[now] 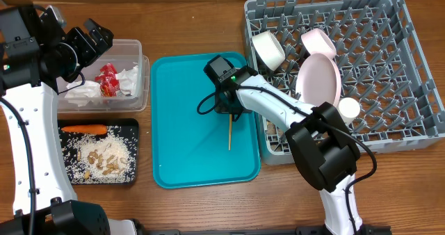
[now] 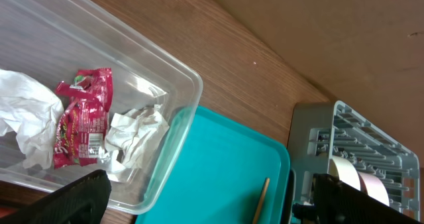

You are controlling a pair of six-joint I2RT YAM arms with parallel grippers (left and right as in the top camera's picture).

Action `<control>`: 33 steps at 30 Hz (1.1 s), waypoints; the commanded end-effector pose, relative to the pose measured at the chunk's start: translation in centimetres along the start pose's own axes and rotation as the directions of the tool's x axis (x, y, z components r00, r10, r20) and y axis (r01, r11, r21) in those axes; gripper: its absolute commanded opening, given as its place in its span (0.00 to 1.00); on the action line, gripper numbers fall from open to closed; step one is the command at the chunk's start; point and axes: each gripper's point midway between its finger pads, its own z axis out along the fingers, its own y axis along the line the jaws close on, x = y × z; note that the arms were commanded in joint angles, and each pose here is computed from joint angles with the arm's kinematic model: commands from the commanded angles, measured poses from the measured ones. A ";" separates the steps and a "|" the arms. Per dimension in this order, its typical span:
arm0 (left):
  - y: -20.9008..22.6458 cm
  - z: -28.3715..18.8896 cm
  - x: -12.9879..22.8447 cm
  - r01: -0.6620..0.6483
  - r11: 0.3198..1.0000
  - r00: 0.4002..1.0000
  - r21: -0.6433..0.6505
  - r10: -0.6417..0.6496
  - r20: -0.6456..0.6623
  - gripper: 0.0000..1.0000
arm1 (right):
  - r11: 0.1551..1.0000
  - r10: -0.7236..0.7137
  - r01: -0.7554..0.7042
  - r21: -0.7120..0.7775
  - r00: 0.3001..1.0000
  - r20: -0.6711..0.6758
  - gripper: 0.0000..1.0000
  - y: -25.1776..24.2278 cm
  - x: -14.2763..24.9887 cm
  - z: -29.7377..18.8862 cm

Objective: Sort waste into correct bins and load items into the dishwasher

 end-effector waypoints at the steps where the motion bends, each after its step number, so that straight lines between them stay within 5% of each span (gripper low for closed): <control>1: -1.0 -1.3 -0.7 -0.006 1.000 0.999 0.029 0.005 0.031 1.00 | 0.999 -0.020 0.021 -0.041 1.000 0.019 0.04 1.0 -0.8 -1.6; 22: -1.0 -1.3 -0.7 -0.005 1.000 1.000 0.029 0.004 0.031 1.00 | 0.969 -0.184 0.218 -0.118 0.951 0.250 0.04 0.0 -3.3 -15.8; 33: -1.0 -1.3 -0.7 -0.005 1.000 1.000 0.029 0.004 0.031 1.00 | 0.990 -0.140 0.144 -0.005 0.968 0.207 0.04 -7.2 -4.9 -16.1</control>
